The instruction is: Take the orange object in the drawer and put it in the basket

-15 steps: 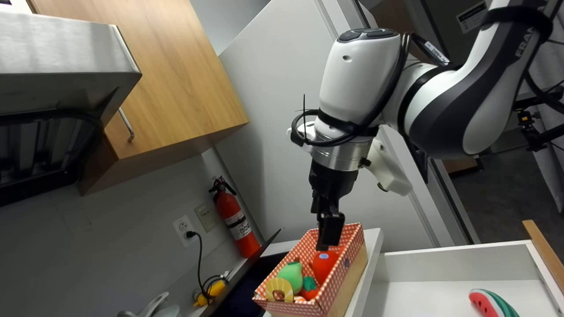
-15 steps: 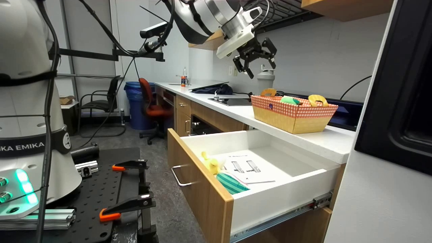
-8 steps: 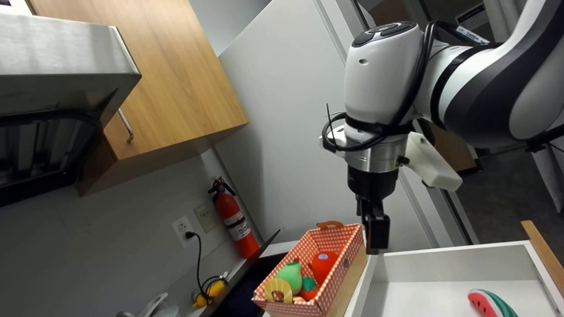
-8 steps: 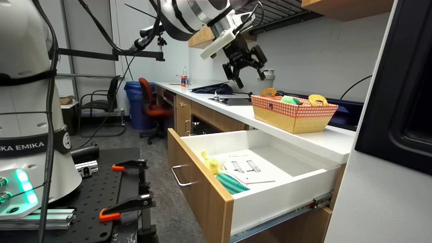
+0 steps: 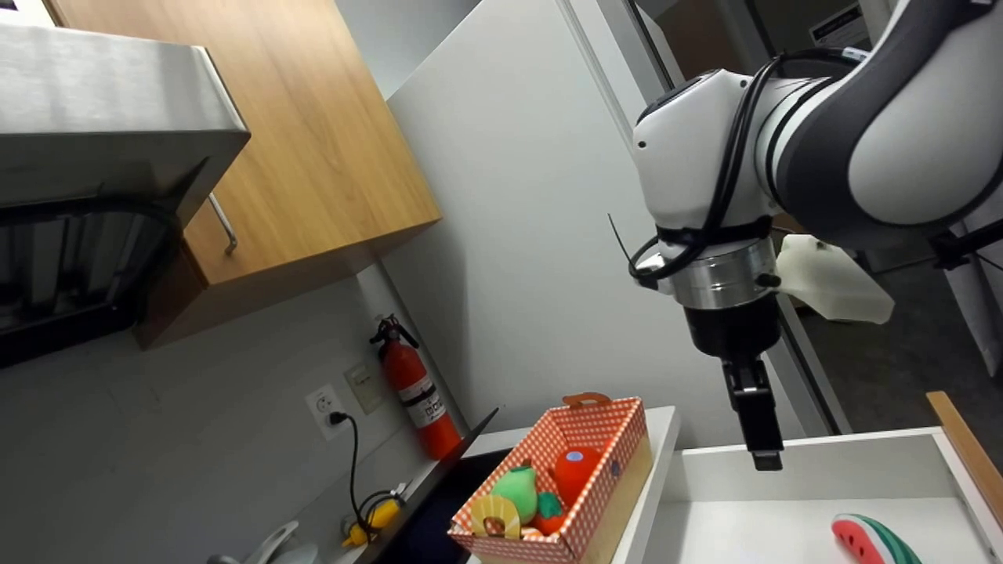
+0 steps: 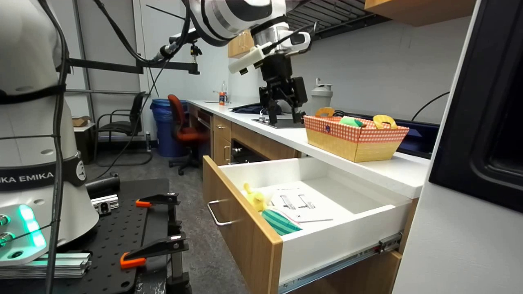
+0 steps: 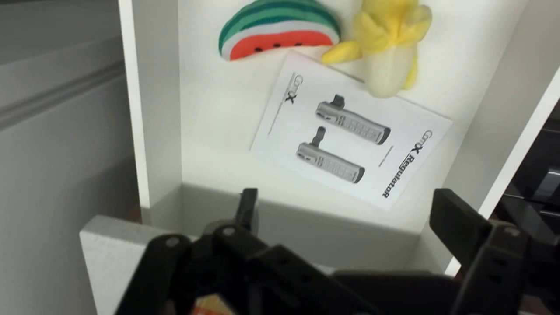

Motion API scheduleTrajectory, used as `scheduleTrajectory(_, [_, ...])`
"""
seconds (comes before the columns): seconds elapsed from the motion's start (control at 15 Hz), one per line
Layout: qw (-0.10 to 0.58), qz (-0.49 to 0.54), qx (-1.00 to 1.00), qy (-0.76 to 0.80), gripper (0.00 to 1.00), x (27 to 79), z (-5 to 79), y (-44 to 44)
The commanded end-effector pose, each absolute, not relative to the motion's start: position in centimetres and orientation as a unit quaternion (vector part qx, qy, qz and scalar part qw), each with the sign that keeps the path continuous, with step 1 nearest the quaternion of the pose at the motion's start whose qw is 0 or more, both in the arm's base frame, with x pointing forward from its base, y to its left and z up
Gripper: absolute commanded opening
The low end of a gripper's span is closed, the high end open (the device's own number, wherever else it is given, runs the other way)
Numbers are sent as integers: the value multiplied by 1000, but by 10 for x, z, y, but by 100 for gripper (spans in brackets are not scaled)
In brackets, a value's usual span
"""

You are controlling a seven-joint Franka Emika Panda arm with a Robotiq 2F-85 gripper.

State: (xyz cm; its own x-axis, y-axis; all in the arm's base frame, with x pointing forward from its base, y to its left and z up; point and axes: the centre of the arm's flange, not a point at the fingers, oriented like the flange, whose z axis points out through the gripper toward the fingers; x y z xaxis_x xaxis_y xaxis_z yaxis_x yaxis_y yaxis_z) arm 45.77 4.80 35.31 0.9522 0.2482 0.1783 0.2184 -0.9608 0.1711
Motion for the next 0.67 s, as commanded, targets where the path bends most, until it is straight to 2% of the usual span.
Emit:
scheduleTrajectory(0.0, [37, 55, 995, 78, 100, 450, 358, 29])
scheduleTrajectory(0.6, [34, 41, 998, 35, 100, 452, 343, 3])
